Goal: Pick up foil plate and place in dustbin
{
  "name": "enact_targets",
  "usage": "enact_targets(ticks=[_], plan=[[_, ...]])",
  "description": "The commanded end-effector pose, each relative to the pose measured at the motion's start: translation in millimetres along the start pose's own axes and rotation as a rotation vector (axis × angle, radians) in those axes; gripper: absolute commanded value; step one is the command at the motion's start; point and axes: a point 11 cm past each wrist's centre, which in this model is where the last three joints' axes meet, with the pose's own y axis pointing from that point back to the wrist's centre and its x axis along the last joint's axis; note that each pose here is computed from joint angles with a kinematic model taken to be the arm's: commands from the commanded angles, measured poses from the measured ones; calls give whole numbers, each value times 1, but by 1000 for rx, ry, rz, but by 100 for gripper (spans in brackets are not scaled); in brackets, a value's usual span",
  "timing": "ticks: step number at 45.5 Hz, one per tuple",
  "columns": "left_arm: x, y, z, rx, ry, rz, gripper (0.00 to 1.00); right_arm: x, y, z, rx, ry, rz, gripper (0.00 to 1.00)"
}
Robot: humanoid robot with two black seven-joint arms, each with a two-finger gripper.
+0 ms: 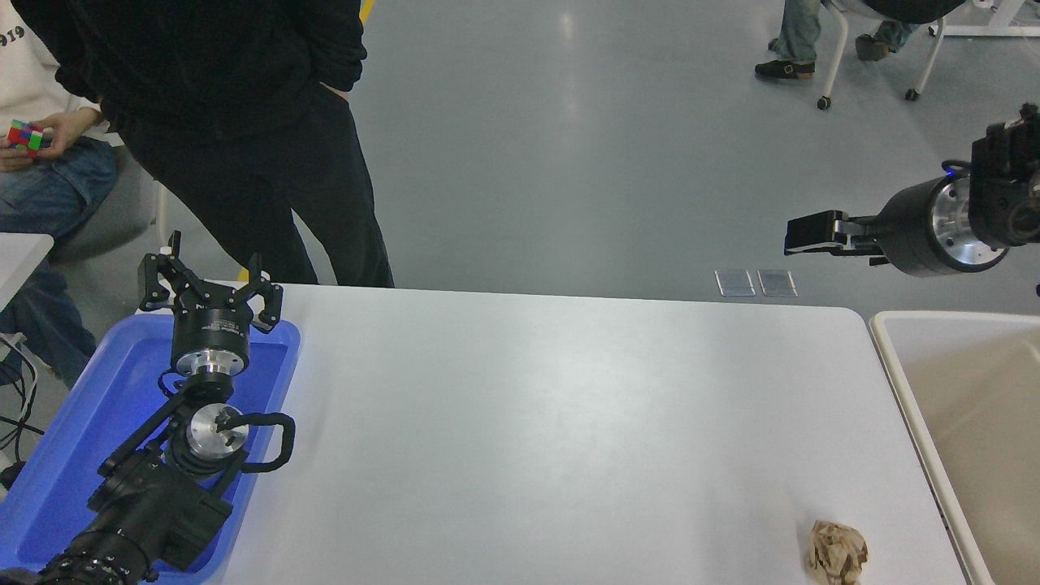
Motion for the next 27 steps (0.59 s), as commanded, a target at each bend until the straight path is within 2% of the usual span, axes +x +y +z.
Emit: enact_targets(ticks=[1, 27], plan=[[0, 0, 0, 0, 0, 0, 99, -2, 14, -33, 2, 120, -70, 100], [0, 0, 0, 0, 0, 0, 99, -21, 67, -54, 10, 180, -405, 100]])
